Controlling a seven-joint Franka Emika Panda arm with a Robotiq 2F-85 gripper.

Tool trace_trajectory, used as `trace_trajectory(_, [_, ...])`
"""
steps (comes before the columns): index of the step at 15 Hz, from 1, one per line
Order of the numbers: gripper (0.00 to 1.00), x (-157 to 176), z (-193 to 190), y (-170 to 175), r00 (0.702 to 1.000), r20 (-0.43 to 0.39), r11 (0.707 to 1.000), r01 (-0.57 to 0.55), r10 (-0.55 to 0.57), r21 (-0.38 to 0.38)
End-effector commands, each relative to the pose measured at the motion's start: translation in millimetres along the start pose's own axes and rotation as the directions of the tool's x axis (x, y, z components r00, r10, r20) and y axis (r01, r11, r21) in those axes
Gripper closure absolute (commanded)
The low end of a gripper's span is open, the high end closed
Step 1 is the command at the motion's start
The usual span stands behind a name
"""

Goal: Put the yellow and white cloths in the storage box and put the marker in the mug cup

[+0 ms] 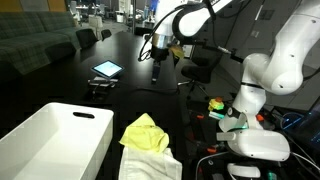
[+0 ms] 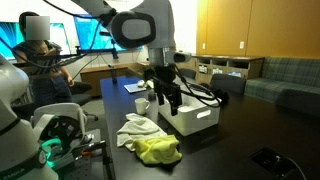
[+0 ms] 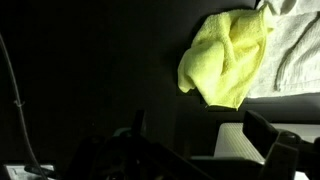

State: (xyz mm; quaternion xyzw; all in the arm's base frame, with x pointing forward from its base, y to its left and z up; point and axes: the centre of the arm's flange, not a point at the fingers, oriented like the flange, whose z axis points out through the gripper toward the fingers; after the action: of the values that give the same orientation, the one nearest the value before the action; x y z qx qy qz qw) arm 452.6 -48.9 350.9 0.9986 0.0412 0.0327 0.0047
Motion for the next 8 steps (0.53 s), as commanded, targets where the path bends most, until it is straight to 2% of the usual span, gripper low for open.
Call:
trace_trajectory(1, [0.0, 70, 33, -15, 0.996, 0.03, 0.996, 0.085, -0.085, -0.014])
trace_trajectory(3, [0.0, 85, 55, -30, 0.99, 0.05, 0.991, 0.133, -0.132, -0.006])
trace_trajectory(8, [0.0, 81, 101, -51, 0.967, 0.105, 0.971, 0.227, -0.234, 0.068])
